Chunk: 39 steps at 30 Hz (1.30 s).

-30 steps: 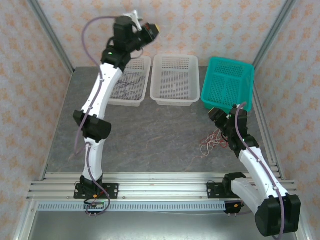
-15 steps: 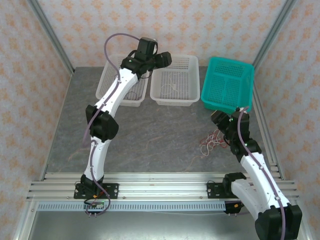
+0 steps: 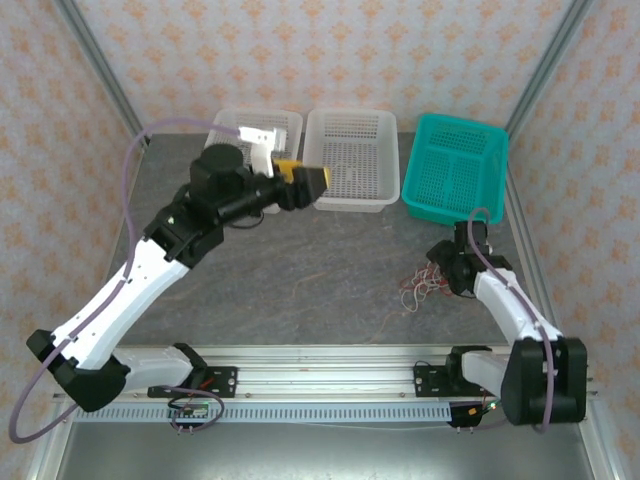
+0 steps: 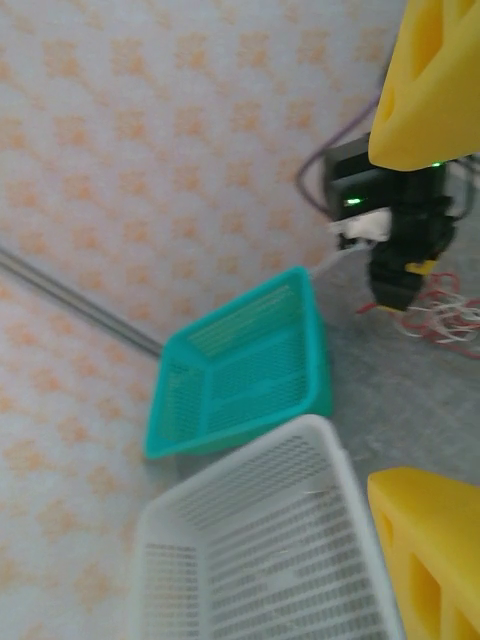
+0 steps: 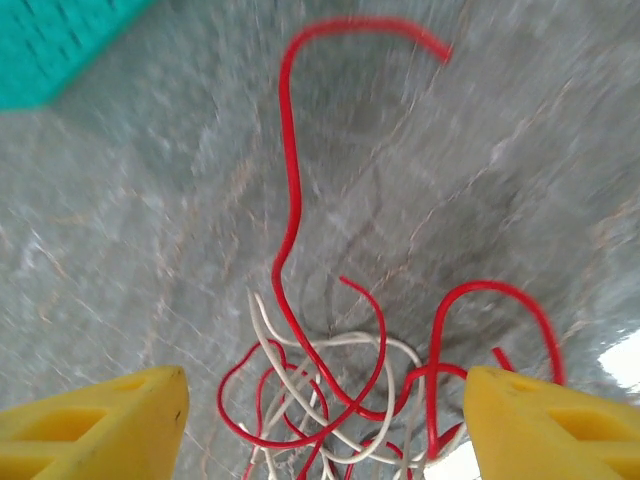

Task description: Untangle the cables

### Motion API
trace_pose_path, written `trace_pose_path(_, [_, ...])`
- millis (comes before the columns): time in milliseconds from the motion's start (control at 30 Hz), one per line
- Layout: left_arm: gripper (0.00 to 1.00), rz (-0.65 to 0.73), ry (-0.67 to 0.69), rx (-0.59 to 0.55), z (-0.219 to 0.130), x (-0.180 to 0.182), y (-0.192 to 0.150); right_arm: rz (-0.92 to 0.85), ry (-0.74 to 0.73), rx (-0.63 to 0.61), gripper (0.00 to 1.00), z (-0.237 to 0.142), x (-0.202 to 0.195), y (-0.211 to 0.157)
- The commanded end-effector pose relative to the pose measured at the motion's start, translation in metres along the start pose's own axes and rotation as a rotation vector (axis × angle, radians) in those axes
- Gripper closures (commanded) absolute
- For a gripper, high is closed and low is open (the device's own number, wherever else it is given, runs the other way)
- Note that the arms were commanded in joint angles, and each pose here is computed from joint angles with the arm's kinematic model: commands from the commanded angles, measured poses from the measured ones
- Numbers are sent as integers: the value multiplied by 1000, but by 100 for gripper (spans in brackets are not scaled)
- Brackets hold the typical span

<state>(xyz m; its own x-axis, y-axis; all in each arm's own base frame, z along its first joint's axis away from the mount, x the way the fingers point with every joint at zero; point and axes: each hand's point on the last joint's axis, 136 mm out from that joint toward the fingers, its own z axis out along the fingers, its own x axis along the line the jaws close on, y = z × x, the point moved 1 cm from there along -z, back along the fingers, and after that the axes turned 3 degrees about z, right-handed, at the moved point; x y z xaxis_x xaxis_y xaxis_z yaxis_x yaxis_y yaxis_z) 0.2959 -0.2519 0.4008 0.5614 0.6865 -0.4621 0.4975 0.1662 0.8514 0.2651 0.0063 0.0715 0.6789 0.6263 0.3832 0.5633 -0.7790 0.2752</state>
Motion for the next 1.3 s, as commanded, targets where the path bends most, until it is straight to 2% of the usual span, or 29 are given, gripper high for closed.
trace_pose_path(0, [22, -30, 25, 170, 29, 22, -80, -2, 65, 123, 30, 13, 19, -13])
trace_pose_path(100, [22, -91, 38, 262, 36, 28, -131, 69, 117, 231, 40, 27, 34, -32])
trace_pose_path(200, [22, -124, 61, 332, 39, 28, -173, 103, 145, 285, 56, 35, 52, -54])
trace_pose_path(300, [22, -171, 106, 368, 40, 36, -200, 235, 178, 292, 76, 42, 61, -65])
trace_pose_path(400, [22, -209, 147, 392, 40, 51, -224, 366, 221, 270, 87, 43, 68, -70])
trace_pose_path(567, [24, -165, 82, 456, 49, 51, -251, 462, 239, 245, 93, 35, 80, -73])
trace_pose_path(700, [24, -155, -53, 519, 68, 26, -258, 508, 227, 217, 95, 30, 80, -71])
trace_pose_path(800, [25, -109, -138, 567, 82, 2, -265, 530, 208, 193, 96, 31, 74, -70])
trace_pose_path(833, [26, -56, -186, 588, 86, -9, -268, 536, 206, 188, 96, 32, 72, -69])
trace_pose_path(933, [27, 17, -135, 654, 102, -12, -285, 548, 202, 189, 95, 34, 69, -71])
trace_pose_path(1033, [27, 24, -88, 692, 120, -6, -303, 552, 203, 188, 95, 34, 69, -71])
trace_pose_path(1200, [28, 57, 46, 725, 146, 17, -335, 557, 197, 171, 93, 32, 66, -68])
trace_pose_path(1267, [34, 56, 59, 709, 156, 20, -338, 557, 194, 167, 92, 31, 65, -68])
